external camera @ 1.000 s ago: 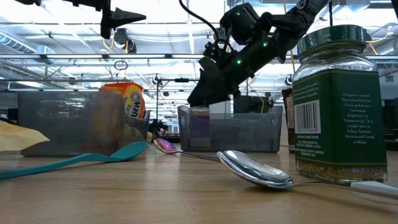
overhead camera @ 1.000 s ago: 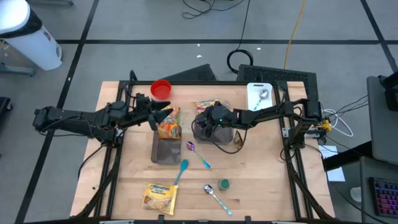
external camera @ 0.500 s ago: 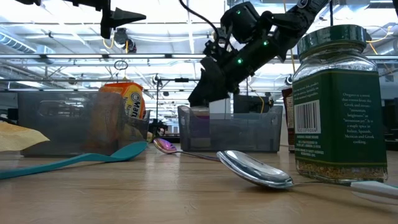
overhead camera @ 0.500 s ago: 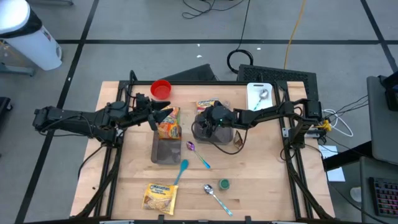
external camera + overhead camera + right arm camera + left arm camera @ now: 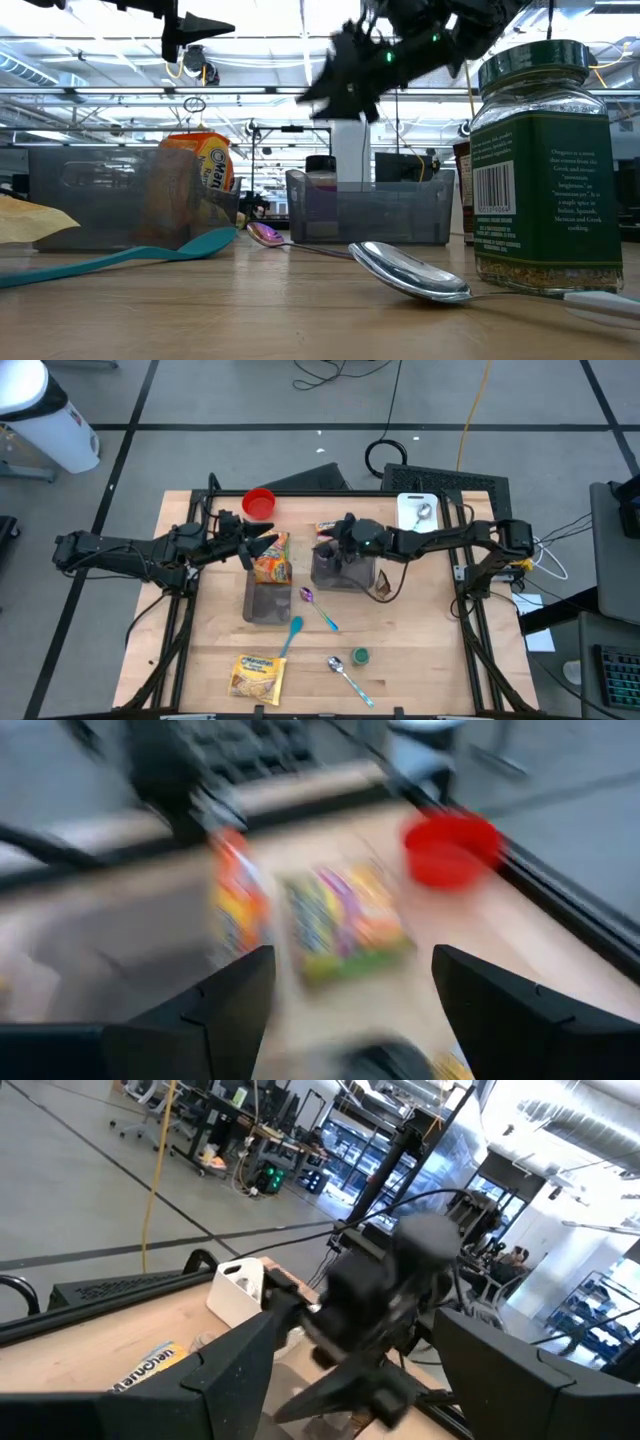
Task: Pick & Place Food Item
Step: Put the orange spice bag into the right black bin
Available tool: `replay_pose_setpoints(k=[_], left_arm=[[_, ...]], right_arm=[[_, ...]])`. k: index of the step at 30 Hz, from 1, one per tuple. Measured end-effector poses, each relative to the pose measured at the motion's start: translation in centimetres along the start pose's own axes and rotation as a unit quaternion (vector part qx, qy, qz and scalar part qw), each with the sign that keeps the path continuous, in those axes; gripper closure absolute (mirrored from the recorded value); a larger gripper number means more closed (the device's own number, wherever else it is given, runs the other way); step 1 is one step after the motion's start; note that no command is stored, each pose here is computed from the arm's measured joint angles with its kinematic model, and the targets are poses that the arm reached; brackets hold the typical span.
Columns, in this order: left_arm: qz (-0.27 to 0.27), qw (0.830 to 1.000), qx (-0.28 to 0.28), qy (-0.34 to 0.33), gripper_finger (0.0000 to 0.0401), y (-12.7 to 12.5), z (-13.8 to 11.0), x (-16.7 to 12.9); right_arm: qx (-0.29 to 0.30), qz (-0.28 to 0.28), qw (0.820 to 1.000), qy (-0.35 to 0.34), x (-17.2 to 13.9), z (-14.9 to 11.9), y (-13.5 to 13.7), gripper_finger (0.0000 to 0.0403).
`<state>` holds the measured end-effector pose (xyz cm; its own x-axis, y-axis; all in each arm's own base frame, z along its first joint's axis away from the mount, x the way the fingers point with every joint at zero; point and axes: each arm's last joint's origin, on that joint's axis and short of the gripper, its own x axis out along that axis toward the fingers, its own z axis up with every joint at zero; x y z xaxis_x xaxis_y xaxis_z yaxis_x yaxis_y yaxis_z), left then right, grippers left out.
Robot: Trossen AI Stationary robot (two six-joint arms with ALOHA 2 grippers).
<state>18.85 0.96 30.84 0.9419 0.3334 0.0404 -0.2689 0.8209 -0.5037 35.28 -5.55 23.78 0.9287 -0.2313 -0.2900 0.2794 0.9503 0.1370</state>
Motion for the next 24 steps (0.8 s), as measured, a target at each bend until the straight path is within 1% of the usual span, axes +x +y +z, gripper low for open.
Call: replay_pose_setpoints(k=[4,7,10,12,15,21,24], left_arm=[[0.000,1.000,0.017,-0.001,0.0123,0.0,0.0,0.0],[-0.003,1.000,0.019,-0.005,0.0123,-0.1,0.1,-0.1],[-0.003,1.000,0.019,-0.005,0.0123,-0.1,0.1,-0.1],[-0.003,1.000,0.019,-0.005,0.0123,-0.1,0.1,-0.1],[-0.006,1.000,0.021,-0.006,0.0123,-0.1,0.2,-0.1],[-0.031,0.999,0.023,-0.013,0.0123,-0.3,0.7,-0.6],[-0.046,0.999,0.022,-0.008,0.0123,-0.4,0.7,-0.6]], right_arm=[[0.057,0.066,0.993,-0.080,-0.9,2.3,0.6,0.0138],[0.091,0.086,0.982,-0.138,-1.5,3.7,0.8,0.0138],[0.123,0.105,0.967,-0.195,-2.1,4.9,0.9,0.0138],[0.146,0.118,0.957,-0.220,-2.3,5.4,1.0,0.0138],[0.174,0.133,0.946,-0.240,-2.6,5.8,1.0,0.0139],[0.207,0.140,0.939,-0.236,-2.5,5.9,1.0,0.0144],[0.244,0.149,0.930,-0.231,-2.5,5.8,1.0,0.0143]])
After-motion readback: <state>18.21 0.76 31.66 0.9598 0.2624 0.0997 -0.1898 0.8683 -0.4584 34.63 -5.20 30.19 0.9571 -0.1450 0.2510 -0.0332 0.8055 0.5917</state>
